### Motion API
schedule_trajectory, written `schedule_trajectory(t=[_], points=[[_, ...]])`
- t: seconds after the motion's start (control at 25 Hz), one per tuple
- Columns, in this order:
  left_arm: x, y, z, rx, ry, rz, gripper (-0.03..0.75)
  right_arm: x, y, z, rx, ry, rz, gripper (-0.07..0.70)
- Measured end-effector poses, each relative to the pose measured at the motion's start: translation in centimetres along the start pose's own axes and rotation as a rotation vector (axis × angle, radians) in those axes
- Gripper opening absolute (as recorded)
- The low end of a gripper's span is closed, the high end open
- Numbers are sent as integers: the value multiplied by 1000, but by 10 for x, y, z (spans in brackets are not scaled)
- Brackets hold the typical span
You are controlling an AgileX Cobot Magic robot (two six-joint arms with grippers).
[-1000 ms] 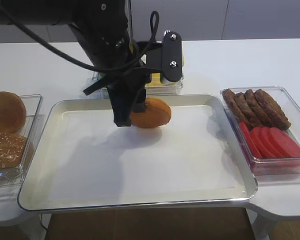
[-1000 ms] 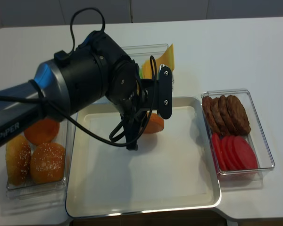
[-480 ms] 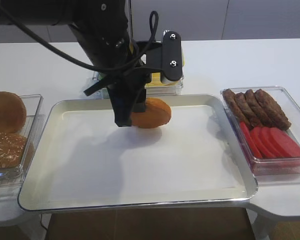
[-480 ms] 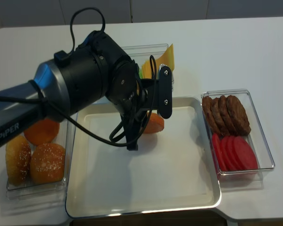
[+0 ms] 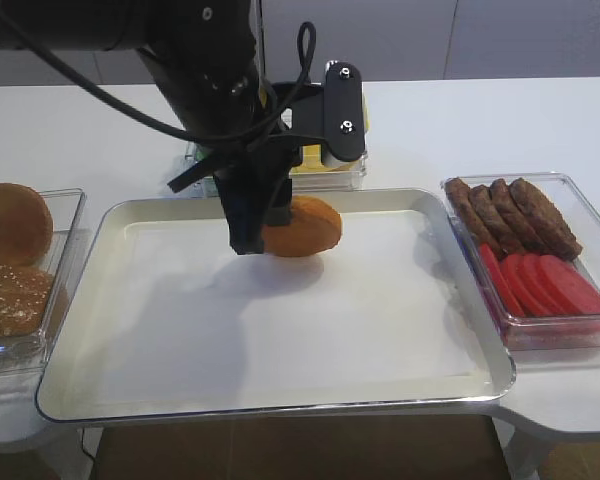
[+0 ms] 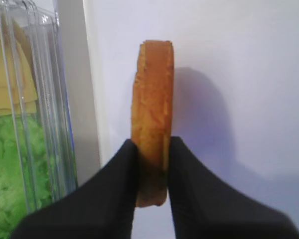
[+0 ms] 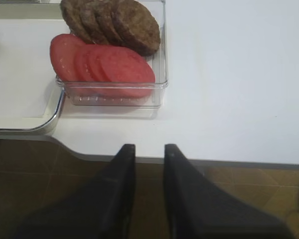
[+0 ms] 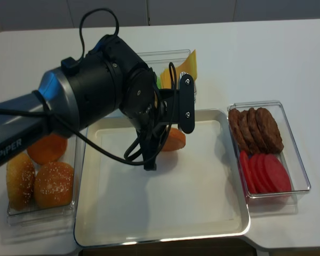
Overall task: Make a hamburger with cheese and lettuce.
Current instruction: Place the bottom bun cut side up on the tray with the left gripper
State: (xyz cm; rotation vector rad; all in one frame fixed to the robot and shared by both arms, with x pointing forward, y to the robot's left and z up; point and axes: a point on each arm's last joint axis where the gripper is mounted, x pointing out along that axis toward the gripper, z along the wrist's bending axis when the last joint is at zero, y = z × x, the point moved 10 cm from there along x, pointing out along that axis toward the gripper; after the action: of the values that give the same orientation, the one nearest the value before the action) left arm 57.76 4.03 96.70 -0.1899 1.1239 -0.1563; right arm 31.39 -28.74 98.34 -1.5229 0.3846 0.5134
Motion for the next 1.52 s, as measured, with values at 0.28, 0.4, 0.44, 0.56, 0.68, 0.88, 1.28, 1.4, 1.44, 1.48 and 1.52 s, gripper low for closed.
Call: schedule_trajectory(t=[0.28,0.4,0.44,0.56,0.68,0.88,1.28,1.4,1.44,1.48,1.52], points=[[0,1,-1,-24,3,3,132,0,0,0,0,0,0,170],[0,0,-1,-27,6,2,132,0,0,0,0,0,0,170],[0,0,-2,-30,9,0,132,0,0,0,0,0,0,170],[0,-1,-3,-41,18,-7,132,0,0,0,0,0,0,170],[0,-1,-4,-44,22,-7,132,0,0,0,0,0,0,170],[0,0,-6,-47,32,1,142,0,0,0,0,0,0,170],[-1,1,-16,-106,84,9,333,0,0,0,0,0,0,170],[-1,4,-20,-129,105,25,363,0,0,0,0,0,0,170],[-1,5,-22,-136,112,33,366,0,0,0,0,0,0,170],[-1,6,-23,-139,118,39,369,0,0,0,0,0,0,170],[-2,7,-24,-143,125,47,370,0,0,0,0,0,0,170]])
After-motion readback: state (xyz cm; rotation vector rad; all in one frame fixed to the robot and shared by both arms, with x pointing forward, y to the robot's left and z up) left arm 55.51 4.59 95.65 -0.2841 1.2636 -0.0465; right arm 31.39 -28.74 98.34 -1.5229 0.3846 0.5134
